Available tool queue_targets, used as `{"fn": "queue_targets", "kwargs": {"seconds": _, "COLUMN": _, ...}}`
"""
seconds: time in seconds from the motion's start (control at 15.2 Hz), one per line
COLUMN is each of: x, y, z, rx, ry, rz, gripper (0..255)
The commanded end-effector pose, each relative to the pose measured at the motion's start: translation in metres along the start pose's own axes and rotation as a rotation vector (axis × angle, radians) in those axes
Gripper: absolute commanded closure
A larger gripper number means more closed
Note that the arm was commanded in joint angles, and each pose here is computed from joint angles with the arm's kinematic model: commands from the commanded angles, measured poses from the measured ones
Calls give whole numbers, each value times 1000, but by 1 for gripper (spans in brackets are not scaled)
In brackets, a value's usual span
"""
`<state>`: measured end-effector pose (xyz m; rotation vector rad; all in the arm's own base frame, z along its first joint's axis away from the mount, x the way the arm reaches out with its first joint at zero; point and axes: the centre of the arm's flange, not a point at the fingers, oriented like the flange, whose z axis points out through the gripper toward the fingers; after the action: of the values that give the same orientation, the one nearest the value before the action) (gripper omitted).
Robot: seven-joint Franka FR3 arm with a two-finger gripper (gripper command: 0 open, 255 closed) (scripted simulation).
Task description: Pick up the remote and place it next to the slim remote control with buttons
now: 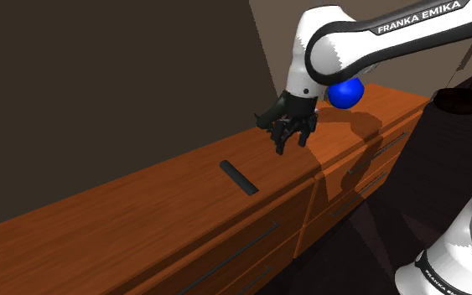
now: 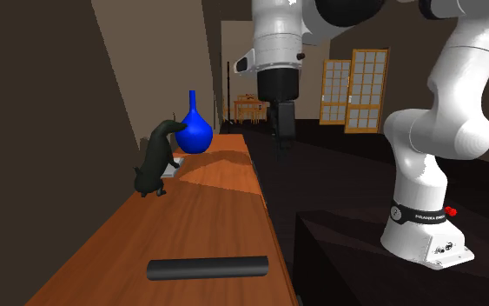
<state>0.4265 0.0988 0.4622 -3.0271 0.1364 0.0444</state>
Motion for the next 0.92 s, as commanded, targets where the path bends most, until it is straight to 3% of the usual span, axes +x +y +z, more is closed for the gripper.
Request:
{"fn": "queue_targets", "kwargs": {"seconds": 0.0, "x": 15, "y": -16, "z": 16, "rx": -3, "ry": 5, "rz": 8, "gripper": 0}}
{"fn": "queue_targets", "kwargs": {"seconds": 0.86, "x": 108, "y": -87, "z": 120, "rx": -27, "ry": 29, "rz": 50, "gripper": 0}}
